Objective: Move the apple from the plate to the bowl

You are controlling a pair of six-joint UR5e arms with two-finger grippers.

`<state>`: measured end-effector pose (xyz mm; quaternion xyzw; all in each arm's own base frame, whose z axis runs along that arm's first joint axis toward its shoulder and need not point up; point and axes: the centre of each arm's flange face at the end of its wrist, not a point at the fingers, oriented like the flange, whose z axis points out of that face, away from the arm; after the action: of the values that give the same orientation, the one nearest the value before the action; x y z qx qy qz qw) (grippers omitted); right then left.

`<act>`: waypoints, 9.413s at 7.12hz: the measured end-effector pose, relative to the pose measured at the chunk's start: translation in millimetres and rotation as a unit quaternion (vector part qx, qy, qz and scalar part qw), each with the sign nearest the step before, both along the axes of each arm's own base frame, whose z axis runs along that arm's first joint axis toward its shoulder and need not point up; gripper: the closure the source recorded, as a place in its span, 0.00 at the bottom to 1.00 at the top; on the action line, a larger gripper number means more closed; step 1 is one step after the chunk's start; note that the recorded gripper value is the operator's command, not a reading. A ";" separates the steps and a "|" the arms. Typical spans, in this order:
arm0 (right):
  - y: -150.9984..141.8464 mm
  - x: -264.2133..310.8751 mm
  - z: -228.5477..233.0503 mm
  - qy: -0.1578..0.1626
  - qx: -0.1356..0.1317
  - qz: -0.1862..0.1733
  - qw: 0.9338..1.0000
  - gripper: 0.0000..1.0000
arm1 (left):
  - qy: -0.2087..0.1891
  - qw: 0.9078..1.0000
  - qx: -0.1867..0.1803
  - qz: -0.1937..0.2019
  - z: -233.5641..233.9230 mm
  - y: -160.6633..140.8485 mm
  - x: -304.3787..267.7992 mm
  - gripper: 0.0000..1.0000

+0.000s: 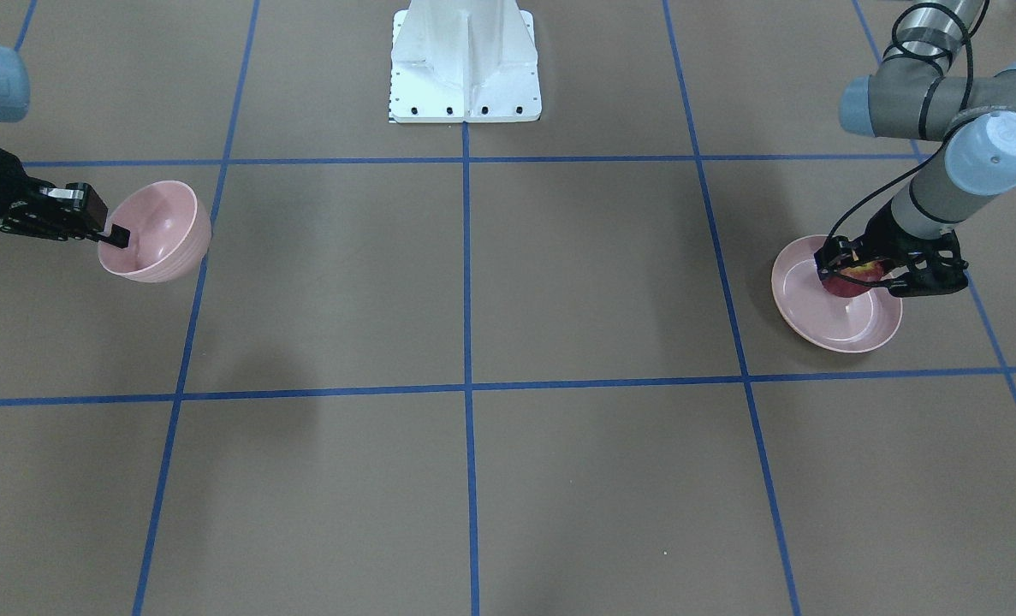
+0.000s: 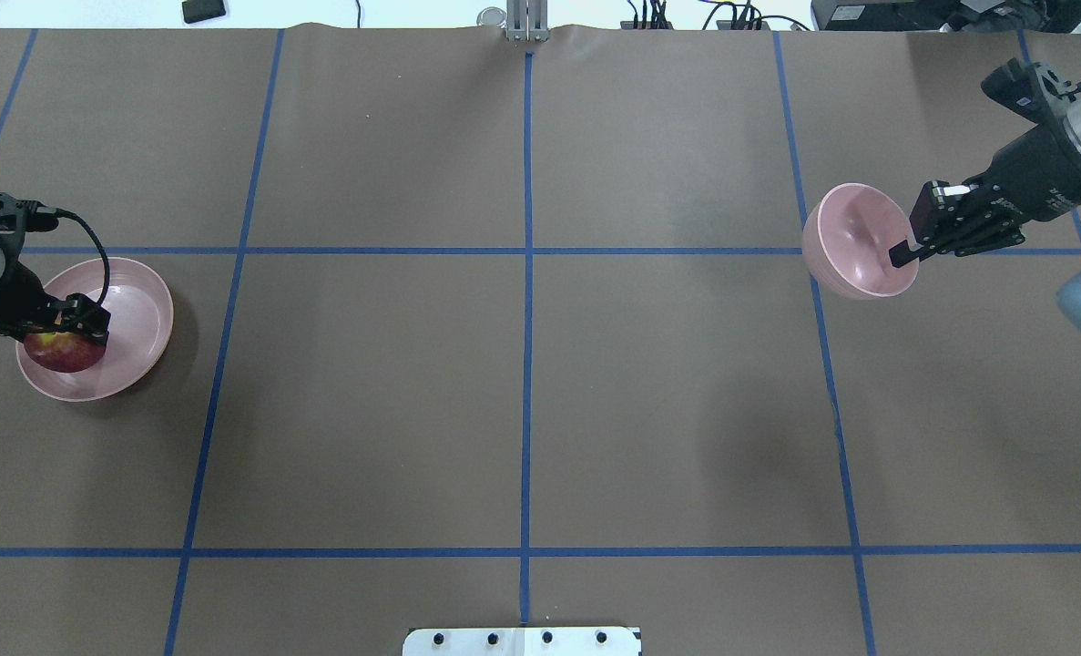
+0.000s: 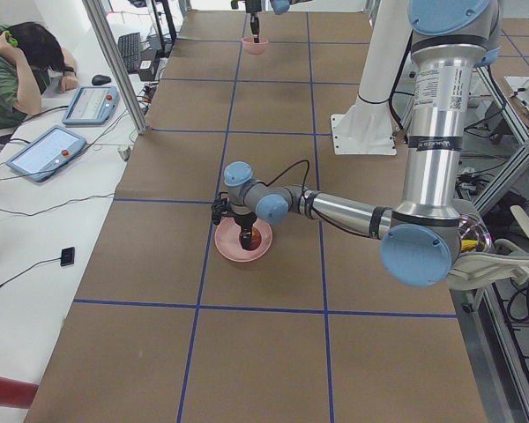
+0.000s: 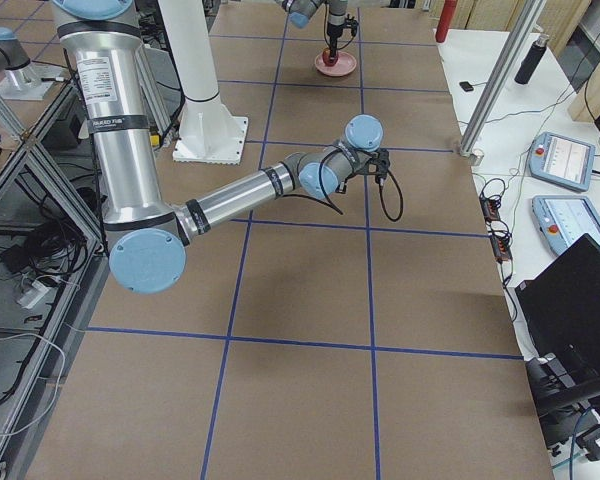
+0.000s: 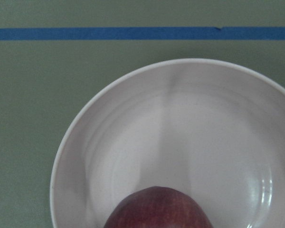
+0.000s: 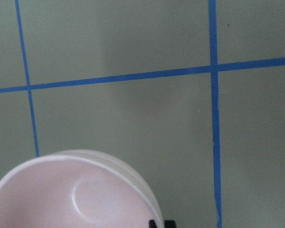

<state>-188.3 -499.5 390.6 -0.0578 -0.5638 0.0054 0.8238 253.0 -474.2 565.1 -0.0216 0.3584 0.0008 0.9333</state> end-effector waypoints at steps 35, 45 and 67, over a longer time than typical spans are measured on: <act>-158.6 -95.1 29.2 0.164 0.009 0.010 0.986 0.00 | 0.098 0.990 -0.080 -0.067 -421.0 -89.0 340.9 0.88; -158.7 26.4 114.3 0.189 0.114 -0.021 0.975 0.00 | 0.086 0.995 0.015 -0.053 -334.3 -132.3 163.8 0.01; 27.1 215.3 240.5 0.214 0.038 0.016 0.976 0.00 | 0.017 0.999 0.020 -0.020 105.4 -10.1 -299.2 0.01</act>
<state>26.9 -472.4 631.1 -0.0155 -0.3755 0.0093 0.9267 -46.2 -484.4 670.5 0.0039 0.3742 -0.0101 0.9273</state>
